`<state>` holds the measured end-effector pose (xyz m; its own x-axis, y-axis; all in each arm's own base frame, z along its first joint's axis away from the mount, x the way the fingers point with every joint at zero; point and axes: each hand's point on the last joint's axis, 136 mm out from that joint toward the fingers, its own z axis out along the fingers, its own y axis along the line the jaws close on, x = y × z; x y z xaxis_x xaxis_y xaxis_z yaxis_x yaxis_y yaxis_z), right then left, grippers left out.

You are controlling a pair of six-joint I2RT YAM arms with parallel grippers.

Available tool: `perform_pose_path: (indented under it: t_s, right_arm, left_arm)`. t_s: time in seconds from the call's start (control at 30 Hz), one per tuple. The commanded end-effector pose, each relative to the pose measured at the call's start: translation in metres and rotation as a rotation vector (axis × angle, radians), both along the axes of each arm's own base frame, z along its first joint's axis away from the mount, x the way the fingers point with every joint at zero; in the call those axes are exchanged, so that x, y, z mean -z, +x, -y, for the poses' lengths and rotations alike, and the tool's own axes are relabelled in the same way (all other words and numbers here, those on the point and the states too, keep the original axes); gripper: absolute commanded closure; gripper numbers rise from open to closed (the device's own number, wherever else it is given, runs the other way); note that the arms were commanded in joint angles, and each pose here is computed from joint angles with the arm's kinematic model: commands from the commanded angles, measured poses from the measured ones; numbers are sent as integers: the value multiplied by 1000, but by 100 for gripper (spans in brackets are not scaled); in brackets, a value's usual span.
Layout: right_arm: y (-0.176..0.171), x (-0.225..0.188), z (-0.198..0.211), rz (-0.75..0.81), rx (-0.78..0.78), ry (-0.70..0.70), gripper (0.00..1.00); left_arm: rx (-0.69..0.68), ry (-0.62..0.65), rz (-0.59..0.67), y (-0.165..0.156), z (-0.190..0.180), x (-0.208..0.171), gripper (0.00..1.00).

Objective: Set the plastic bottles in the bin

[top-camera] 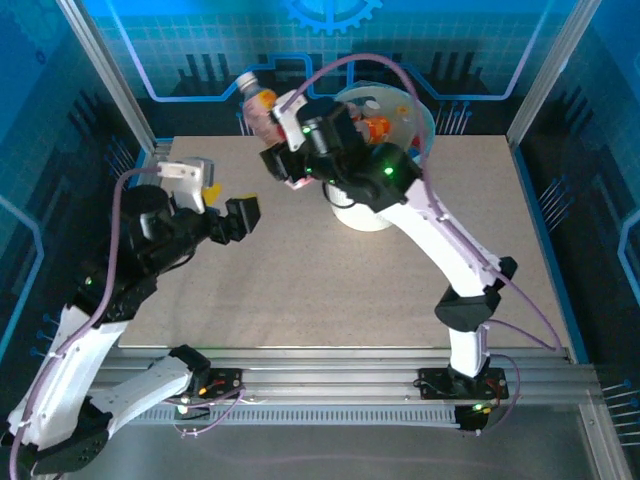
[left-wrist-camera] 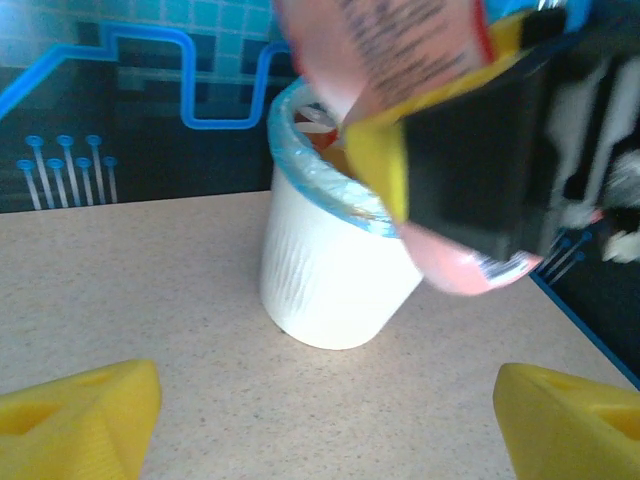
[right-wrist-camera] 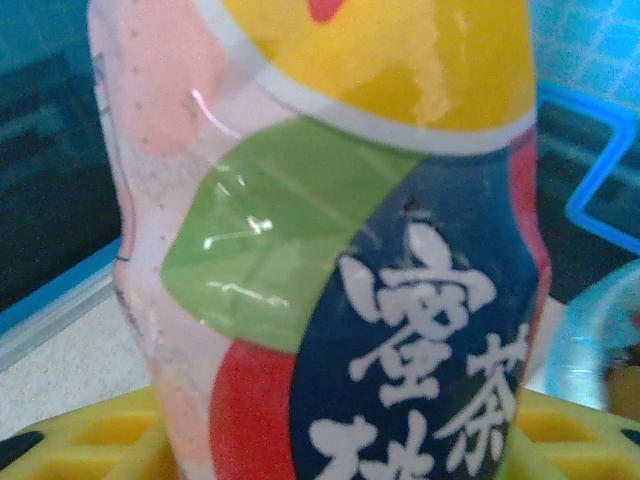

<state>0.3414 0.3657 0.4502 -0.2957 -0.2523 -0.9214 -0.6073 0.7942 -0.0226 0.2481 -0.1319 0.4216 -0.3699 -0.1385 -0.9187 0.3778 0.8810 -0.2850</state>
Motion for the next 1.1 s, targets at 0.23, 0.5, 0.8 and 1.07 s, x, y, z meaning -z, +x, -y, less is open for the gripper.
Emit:
perform_pose_path:
  t_s: [0.23,0.5,0.8,1.07]
  right_arm:
    - [38,-28,116,31,198,33,45]
    - [103,12,187,-21,324,78,45]
    - [134,64,181,-89,248,-76,39]
    - [156,94,179,-81,171,-166,37]
  left_arm:
    - [219,-107,-31,33,69,-24,16]
    - [288,-58,-47,62,113,-20,16]
    - [300,-3,-76,89,132,0,15]
    - [295,29,-89,95,133,13,15]
